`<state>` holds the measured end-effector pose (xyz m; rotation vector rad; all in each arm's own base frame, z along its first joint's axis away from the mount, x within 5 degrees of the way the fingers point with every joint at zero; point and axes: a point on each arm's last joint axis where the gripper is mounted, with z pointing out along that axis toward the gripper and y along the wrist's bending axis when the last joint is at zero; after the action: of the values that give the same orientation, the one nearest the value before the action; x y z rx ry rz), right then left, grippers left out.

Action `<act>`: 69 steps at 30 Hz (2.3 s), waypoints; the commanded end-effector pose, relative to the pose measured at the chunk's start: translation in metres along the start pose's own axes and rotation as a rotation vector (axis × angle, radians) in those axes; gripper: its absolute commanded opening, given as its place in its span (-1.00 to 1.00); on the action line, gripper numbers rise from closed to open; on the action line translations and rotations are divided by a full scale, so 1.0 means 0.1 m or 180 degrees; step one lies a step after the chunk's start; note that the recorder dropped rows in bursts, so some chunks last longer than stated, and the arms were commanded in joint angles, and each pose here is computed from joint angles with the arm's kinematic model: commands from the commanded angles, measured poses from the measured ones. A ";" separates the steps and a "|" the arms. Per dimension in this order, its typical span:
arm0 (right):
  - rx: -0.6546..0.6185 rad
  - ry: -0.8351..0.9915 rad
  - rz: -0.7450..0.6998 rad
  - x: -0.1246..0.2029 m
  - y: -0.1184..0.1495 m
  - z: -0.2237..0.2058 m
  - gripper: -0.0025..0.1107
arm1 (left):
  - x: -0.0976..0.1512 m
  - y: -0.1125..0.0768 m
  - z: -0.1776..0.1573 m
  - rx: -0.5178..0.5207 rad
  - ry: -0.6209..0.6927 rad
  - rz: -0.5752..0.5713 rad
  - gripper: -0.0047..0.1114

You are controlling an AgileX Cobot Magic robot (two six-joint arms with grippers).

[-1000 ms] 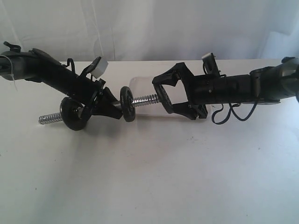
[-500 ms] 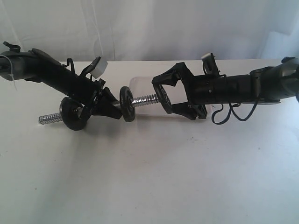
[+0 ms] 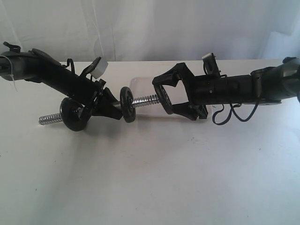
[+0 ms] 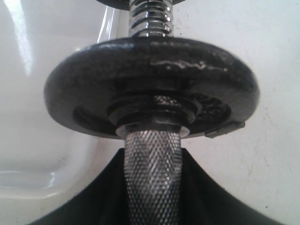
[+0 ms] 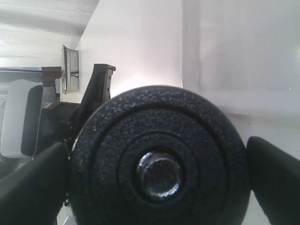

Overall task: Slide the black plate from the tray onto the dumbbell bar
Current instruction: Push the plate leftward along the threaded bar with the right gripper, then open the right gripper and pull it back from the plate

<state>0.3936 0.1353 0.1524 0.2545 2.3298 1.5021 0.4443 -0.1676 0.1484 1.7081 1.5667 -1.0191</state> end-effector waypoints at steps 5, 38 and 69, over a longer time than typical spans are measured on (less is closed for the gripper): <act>-0.0341 0.0111 -0.0174 0.04 0.20 0.01 0.63 | -0.43 0.07 -0.05 -0.0233 -0.1377 -0.0228 -0.92; -0.0180 0.0005 -0.0147 -0.01 0.19 0.03 0.89 | -0.46 0.06 -0.06 -0.0207 -0.1470 -0.0131 -0.92; -0.0362 0.0241 -0.0435 0.09 0.28 0.10 0.88 | -0.42 0.08 -0.19 -0.0270 -0.1588 -0.0152 -0.92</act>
<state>0.3925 0.1494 0.1683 0.0732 2.2687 1.5564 0.4441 -0.1655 0.1475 1.7461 1.5300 -0.9952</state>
